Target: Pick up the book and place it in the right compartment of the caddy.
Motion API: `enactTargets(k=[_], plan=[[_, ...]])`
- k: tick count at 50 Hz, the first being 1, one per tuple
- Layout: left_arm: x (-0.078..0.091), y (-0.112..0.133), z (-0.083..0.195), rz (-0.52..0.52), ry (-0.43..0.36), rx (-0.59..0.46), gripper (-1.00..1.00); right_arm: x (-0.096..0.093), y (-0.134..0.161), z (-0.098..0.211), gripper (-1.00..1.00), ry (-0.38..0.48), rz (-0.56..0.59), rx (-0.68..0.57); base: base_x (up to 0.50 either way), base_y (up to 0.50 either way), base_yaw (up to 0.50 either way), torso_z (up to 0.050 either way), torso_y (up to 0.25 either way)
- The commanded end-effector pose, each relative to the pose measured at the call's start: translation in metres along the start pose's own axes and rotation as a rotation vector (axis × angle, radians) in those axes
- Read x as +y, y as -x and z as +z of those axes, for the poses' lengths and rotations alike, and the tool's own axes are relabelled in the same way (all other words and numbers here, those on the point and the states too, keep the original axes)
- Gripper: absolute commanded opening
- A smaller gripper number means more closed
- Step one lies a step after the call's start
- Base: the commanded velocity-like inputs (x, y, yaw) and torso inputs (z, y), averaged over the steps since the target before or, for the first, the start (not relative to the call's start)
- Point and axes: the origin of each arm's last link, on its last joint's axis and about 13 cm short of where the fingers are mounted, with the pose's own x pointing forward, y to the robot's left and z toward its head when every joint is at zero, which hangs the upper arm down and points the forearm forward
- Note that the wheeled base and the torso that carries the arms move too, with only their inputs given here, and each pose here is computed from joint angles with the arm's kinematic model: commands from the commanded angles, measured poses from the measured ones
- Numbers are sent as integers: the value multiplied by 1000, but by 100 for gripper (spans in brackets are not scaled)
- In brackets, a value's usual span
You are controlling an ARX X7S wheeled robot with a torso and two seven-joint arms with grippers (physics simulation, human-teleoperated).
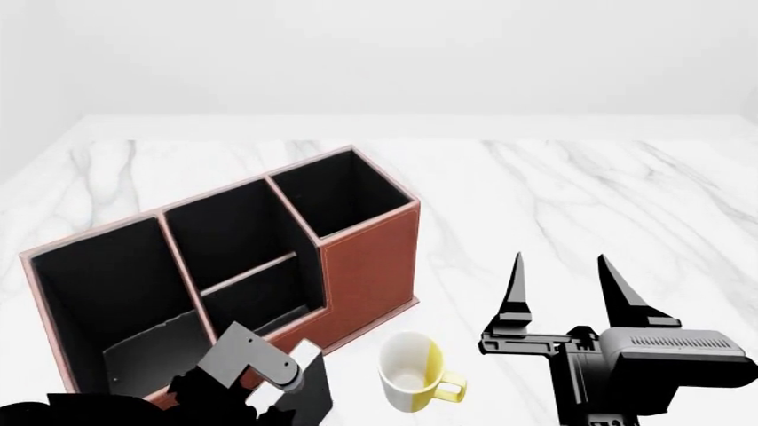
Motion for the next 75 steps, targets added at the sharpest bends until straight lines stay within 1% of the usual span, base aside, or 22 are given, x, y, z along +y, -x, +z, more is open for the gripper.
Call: enactTargets(k=[1, 9, 11, 15, 17, 21, 28, 31, 32, 36, 42, 49, 51, 55, 59, 63, 66, 68, 69, 70, 71, 75], plan=[[1, -7, -5, -3, 2, 12, -100, 1, 1, 0, 100, -1, 2, 1, 0, 0, 0, 0, 0], [1, 5, 10, -21, -17, -69, -100, 1, 1, 1, 100, -1, 2, 0, 0, 0, 0, -2, 0], [-1, 16, 18, -47, -25, -109, -100, 1, 1, 1, 100, 0, 3, 1, 0, 0, 0, 0, 0], [-4, 29, 25, -59, -54, -166, -100, 0, 0, 0, 100, -2, 1, 3, 0, 0, 0, 0, 0], [-8, 43, 31, -67, -87, -217, -100, 0, 1, 0, 100, -1, 3, 3, 0, 0, 0, 0, 0], [-12, 56, 34, -79, -104, -234, -100, 0, 1, 0, 100, -1, 1, 3, 0, 0, 0, 0, 0], [-13, 75, 46, -41, -144, -334, -100, 1, 1, -1, 100, -4, 5, 5, 0, 0, 0, 0, 0], [-15, 85, 54, -29, -185, -402, -100, 1, 0, 0, 100, -2, 4, 2, 0, 0, 0, 0, 0], [-15, 85, 54, -29, -185, -402, -100, 1, 0, 0, 100, -2, 4, 2, 0, 0, 0, 0, 0], [-17, 98, 64, -4, -226, -473, -100, 1, -1, 0, 100, -2, 5, 0, 0, 0, 0, 0, 0], [-18, 105, 73, -8, -240, -517, -100, 1, -3, -2, 100, -1, 5, 4, 0, 0, 0, 0, 2], [-20, 128, 94, -15, -296, -668, -100, 1, -5, 0, 100, -5, 4, 1, 0, 0, 0, 0, 1], [-15, 134, 106, -27, -302, -710, -100, 1, -6, 0, 100, -7, 2, -2, 0, 0, 0, 0, 0], [-5, 138, 124, -4, -281, -755, -100, 1, -8, -3, 100, -8, -3, 1, 0, 0, 0, 0, 0], [2, 140, 140, 27, -291, -810, -100, 2, -10, -5, 100, -11, -3, 3, 0, 0, 0, 0, 3], [7, 141, 153, 41, -290, -840, -100, 3, -12, -5, 100, -12, -6, 5, 0, 0, 0, 0, 0], [13, 143, 173, 60, -294, -884, -100, 4, -13, -6, 100, -14, -5, 5, 0, 0, 0, 0, 3], [18, 138, 184, 70, -294, -890, -100, 4, -13, -7, 100, -15, -4, 7, 0, 0, 0, 0, 0], [19, 135, 187, 82, -320, -909, -100, 4, -13, -7, 100, -16, -4, 8, 0, 0, 0, 0, 0], [21, 132, 190, 89, -320, -912, -100, 4, -14, -7, 100, -16, -3, 9, 0, 0, 0, 0, 0], [23, 127, 193, 85, -304, -899, -100, 5, -14, -8, 100, -17, -2, 9, 0, 0, 0, 0, 0], [31, 110, 206, 138, -337, -900, -100, 5, -15, -9, 100, -15, -1, 10, 0, 0, 0, 0, 3]])
